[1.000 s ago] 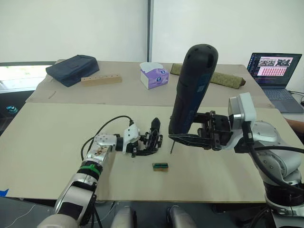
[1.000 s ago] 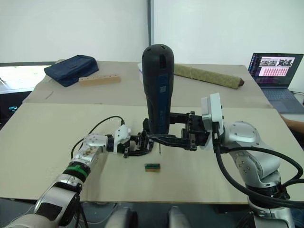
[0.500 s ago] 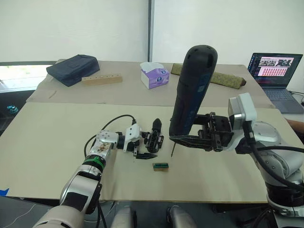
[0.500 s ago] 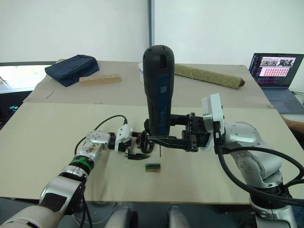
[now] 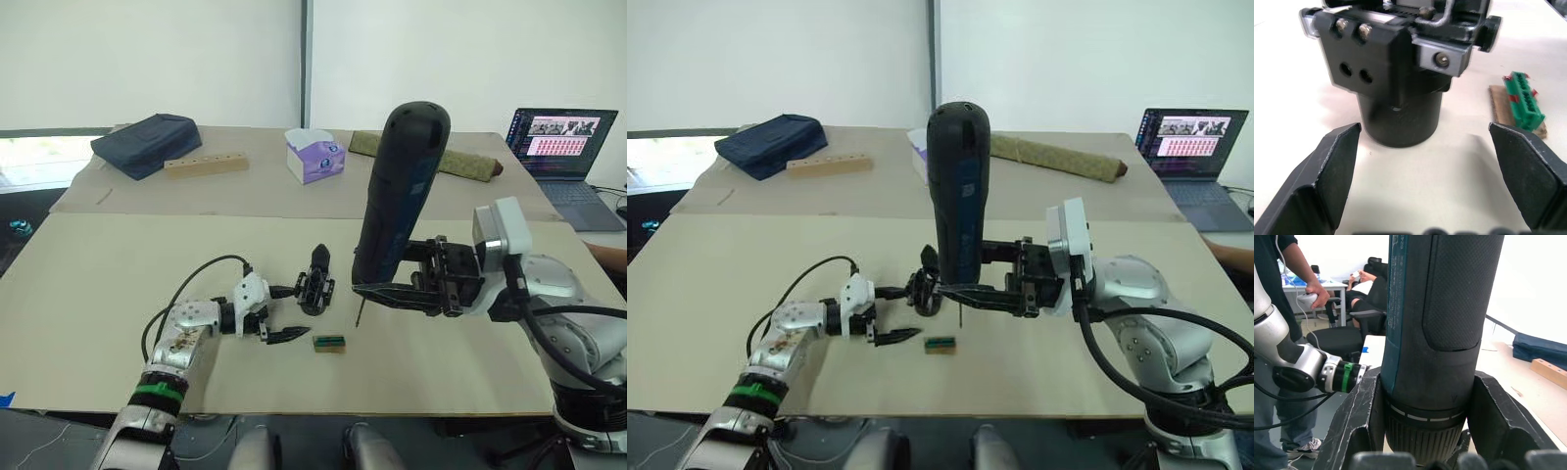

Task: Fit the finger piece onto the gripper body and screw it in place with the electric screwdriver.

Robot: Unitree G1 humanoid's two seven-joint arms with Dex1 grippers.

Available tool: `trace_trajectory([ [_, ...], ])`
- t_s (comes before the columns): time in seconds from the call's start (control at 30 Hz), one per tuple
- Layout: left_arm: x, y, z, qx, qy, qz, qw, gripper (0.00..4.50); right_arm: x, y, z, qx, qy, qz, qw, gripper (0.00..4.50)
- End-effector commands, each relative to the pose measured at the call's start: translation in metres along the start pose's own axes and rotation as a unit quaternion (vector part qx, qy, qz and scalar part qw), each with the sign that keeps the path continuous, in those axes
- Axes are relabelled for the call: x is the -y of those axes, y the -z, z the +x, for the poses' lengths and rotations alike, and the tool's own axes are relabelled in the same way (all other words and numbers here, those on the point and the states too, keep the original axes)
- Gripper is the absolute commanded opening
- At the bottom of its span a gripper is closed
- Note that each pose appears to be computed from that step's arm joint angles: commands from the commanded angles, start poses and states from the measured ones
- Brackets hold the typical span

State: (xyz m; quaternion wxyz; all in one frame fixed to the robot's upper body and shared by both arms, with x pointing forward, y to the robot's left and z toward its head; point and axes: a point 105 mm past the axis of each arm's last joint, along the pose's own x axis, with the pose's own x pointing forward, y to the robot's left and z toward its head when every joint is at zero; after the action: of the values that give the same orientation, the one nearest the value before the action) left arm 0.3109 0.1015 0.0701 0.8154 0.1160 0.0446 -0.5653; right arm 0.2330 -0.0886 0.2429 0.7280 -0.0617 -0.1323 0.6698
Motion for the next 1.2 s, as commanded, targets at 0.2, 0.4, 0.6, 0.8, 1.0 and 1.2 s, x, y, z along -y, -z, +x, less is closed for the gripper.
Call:
trace_trajectory([
  [0.2, 0.005, -0.009, 0.021, 0.003, -0.044, -0.009, 0.999, 4.42, -0.002, -0.014, 0.000, 0.027, -0.007, -0.031, 0.999, 1.94],
  [0.4, 0.000, 0.001, 0.019, -0.014, -0.064, -0.019, 0.998, 4.42, -0.003, -0.014, 0.001, 0.027, -0.006, -0.032, 0.999, 1.94],
  [0.6, -0.002, 0.016, 0.011, -0.032, -0.066, -0.025, 0.997, 3.62, -0.003, -0.015, 0.000, 0.024, -0.002, -0.033, 0.999, 1.94],
  [0.8, -0.005, 0.020, 0.012, -0.032, -0.048, -0.012, 0.998, 2.27, -0.002, -0.015, -0.001, 0.022, 0.001, -0.034, 0.999, 1.94],
  [1.0, -0.025, 0.010, 0.017, -0.035, 0.003, 0.027, 0.999, 2.27, -0.002, -0.014, -0.003, 0.019, 0.000, -0.032, 0.999, 1.94],
  [1.2, -0.029, 0.013, 0.018, -0.045, 0.048, 0.030, 0.997, 2.27, -0.004, -0.014, -0.002, 0.018, -0.001, -0.030, 0.999, 1.94],
])
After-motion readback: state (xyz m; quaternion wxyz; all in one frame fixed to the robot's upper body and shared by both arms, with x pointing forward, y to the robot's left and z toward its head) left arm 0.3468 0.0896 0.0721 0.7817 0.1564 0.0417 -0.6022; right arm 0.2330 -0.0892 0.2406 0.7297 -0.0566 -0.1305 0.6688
